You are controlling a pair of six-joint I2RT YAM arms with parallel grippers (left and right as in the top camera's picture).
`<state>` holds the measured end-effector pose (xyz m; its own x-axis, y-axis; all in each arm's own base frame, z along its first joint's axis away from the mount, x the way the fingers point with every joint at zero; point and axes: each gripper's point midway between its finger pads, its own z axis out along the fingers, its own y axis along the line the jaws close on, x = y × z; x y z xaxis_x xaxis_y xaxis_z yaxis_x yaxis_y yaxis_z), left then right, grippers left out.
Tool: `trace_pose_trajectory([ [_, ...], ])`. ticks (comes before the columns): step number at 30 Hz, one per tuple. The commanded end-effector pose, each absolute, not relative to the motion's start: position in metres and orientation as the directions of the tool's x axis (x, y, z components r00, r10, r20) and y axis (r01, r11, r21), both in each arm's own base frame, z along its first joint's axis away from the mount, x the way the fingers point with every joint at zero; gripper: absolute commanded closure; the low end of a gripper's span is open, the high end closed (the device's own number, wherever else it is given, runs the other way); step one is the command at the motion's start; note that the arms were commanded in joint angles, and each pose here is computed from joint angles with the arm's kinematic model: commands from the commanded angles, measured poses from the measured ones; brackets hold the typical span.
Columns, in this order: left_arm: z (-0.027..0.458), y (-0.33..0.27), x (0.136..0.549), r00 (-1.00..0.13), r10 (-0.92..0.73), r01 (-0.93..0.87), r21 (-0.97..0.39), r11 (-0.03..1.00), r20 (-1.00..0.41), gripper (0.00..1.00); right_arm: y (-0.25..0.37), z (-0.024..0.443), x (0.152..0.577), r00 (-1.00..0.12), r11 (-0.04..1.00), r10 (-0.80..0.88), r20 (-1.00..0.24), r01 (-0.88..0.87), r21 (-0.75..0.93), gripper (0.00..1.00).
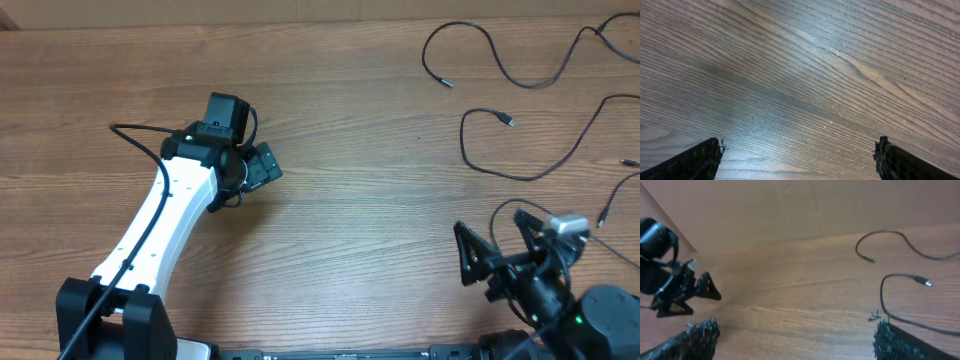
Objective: Untangle cables
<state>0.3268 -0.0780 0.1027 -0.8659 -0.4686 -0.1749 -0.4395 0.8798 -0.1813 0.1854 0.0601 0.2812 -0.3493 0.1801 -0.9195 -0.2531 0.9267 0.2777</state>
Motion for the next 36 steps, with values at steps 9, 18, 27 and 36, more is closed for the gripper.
trace_pose_trajectory([
  [9, 0.099, -0.077, 0.326, -0.865, -0.473, -0.447, -0.169, 0.878, -0.168, 0.01, 0.072, 0.253, 0.207, -0.238, 0.918, 0.084, -0.968, -0.359, 0.168, 0.0],
  [18, 0.099, -0.077, 0.326, -0.865, -0.473, -0.447, -0.169, 0.878, -0.168, 0.0, 0.073, 0.229, 0.213, -0.119, 0.915, 0.096, -0.988, -0.38, 0.135, 0.0],
  [27, 0.099, -0.077, 0.326, -0.865, -0.473, -0.447, -0.169, 0.878, -0.168, 0.0, 0.068, 0.213, 0.22, -0.074, 0.928, 0.102, -0.992, -0.352, 0.122, 0.0],
  [36, 0.099, -0.077, 0.326, -0.865, -0.473, -0.447, -0.169, 0.878, -0.168, 0.0, 0.056, 0.206, 0.229, -0.035, 0.95, 0.106, -0.994, -0.292, 0.112, 0.0],
])
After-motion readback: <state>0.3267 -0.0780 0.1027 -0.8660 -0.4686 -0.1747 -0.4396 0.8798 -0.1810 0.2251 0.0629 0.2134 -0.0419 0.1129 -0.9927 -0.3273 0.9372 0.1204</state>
